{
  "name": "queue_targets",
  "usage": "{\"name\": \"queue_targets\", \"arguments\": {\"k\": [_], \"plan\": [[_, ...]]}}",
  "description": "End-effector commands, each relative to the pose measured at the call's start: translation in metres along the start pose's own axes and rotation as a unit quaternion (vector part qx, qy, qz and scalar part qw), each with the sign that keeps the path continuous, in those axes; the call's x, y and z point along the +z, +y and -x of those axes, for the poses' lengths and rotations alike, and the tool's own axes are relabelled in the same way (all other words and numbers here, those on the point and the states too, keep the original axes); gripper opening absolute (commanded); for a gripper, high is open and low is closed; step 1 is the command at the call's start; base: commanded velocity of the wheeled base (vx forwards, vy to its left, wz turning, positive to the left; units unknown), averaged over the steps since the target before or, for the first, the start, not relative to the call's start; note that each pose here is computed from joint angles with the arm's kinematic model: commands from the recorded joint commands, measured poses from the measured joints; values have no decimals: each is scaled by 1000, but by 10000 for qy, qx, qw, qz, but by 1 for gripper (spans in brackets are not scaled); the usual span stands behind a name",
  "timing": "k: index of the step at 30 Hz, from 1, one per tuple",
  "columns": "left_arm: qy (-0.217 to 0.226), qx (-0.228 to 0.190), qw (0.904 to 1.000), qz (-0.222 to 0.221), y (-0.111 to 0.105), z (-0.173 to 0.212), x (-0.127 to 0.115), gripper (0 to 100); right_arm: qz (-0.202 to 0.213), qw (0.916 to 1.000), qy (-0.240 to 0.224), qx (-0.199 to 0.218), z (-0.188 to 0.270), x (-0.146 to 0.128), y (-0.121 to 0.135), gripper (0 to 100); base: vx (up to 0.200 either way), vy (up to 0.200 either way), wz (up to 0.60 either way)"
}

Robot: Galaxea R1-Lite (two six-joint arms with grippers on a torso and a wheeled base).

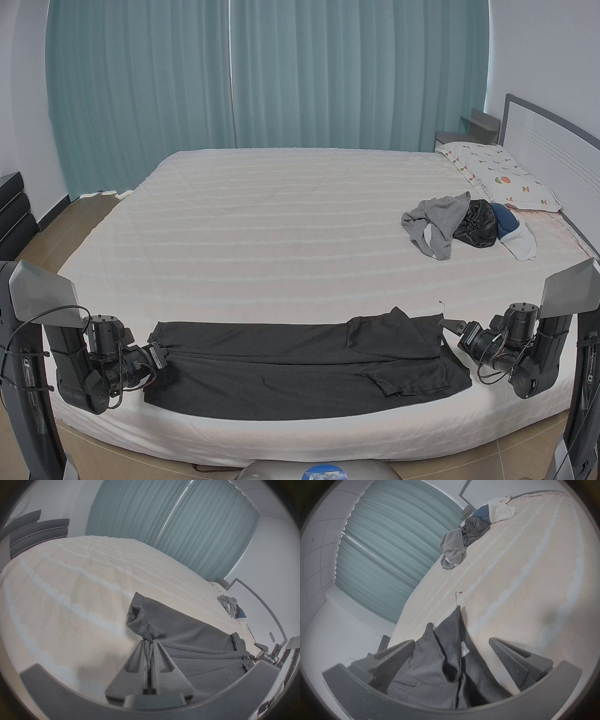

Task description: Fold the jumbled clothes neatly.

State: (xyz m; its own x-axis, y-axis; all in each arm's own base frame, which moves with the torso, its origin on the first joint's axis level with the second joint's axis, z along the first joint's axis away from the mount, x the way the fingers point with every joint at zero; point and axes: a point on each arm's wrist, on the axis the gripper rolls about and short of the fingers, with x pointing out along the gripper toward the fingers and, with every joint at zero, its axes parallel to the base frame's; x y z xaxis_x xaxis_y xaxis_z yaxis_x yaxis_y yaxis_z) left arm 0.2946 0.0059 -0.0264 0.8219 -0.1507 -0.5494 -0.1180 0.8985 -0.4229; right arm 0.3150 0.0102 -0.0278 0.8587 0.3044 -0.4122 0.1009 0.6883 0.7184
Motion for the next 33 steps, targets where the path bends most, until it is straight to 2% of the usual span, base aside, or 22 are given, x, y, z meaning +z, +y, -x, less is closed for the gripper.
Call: {"name": "queue_targets", "arguments": {"k": [1,9,18,24,33], "plan": [[-24,-4,10000,11,0,-1,1,0,3,10000,0,7,0,0,0,100,0,0,0],[-135,-78,9999,-8,-5,-4,6,0,1,10000,10,7,0,0,0,100,0,0,0],[-286,15,9996,-90,-16,-5,4,0,3,10000,0,7,-1,0,0,100,0,-200,0],[-494,-244,9984,105,-38,5,12,0,-2,10000,0,17,0,0,1,100,0,-200,0],[-786,-434,9959,-100,-70,18,17,0,-2,10000,-6,12,0,0,1,100,0,-200,0]]}}
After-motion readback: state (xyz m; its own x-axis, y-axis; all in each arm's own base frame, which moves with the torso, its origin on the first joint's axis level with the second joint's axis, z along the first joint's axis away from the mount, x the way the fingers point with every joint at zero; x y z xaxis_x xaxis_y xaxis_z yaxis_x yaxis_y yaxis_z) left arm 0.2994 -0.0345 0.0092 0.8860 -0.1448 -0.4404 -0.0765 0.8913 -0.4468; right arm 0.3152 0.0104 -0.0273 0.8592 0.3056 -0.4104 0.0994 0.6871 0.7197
